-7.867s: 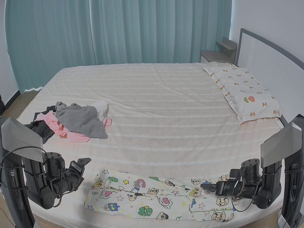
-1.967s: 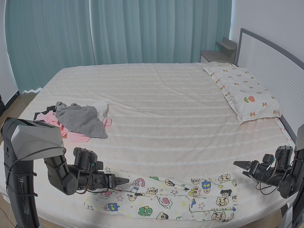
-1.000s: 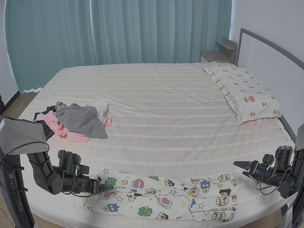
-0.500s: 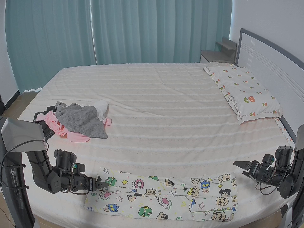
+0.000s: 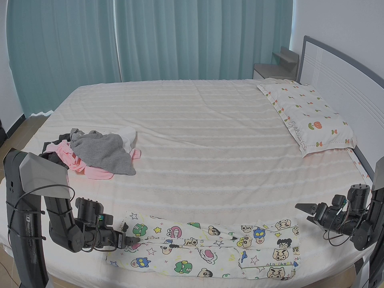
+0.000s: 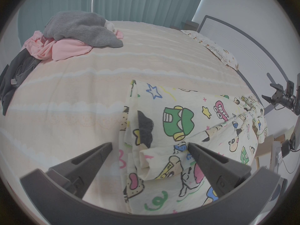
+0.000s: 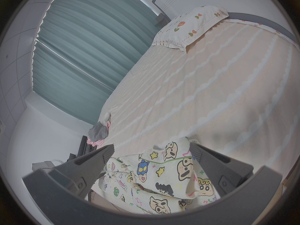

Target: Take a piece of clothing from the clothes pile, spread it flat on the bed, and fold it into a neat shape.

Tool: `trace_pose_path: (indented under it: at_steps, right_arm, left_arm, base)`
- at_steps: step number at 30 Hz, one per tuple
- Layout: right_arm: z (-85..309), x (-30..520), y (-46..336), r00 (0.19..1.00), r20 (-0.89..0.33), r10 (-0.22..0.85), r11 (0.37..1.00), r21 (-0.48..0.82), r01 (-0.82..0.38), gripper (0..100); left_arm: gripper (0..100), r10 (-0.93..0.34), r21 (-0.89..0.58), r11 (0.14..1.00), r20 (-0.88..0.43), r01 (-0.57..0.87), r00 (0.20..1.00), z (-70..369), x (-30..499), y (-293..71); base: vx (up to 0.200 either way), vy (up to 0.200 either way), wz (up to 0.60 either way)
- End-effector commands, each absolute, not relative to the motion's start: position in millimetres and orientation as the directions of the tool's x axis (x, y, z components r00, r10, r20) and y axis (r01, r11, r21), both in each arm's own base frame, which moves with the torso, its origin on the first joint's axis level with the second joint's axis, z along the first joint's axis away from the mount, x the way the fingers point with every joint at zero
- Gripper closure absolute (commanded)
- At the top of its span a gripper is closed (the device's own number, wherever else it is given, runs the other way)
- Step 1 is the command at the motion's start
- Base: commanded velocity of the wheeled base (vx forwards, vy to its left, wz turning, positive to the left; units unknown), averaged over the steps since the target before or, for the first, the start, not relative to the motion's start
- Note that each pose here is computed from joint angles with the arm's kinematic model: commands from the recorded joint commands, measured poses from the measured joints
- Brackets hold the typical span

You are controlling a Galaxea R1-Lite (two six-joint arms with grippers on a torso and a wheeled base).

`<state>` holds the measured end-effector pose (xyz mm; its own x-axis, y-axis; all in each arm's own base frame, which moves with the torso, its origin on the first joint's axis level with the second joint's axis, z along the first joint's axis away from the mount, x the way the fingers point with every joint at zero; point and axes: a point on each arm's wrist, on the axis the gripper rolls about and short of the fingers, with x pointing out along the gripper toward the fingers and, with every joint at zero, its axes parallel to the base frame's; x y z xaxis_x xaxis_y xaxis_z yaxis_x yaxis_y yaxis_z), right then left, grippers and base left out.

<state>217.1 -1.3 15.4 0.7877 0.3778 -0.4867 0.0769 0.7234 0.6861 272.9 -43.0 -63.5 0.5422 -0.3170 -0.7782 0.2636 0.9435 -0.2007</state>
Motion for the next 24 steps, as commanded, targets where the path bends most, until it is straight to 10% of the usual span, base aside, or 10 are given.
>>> trace_pose_path:
  at_steps: [1,8,9,24]
  right_arm:
    - [14.5,212.8,-1.1,0.779,-0.499,0.379,0.723,0.686,0.088,0]
    - [14.5,212.8,-1.1,0.779,-0.499,0.379,0.723,0.686,0.088,0]
    - [14.5,212.8,-1.1,0.779,-0.499,0.379,0.723,0.686,0.088,0]
    - [14.8,212.8,-1.4,0.781,-0.498,0.377,0.723,0.686,0.088,0]
  left_arm:
    - [0,-0.33,-0.205,0.937,-0.785,0.282,0.525,-67.1,271.6,-49.6]
    - [0,-0.321,-0.192,0.939,-0.788,0.285,0.526,-67.2,271.4,-52.7]
    - [100,-0.318,-0.189,0.94,-0.788,0.283,0.527,-67.2,271.7,-52.6]
    - [100,-0.311,-0.191,0.944,-0.787,0.268,0.533,-64.7,270.8,-48.6]
  base:
    - [0.0,0.0,0.0]
    - [0.0,0.0,0.0]
    - [0.0,0.0,0.0]
    - [0.0,0.0,0.0]
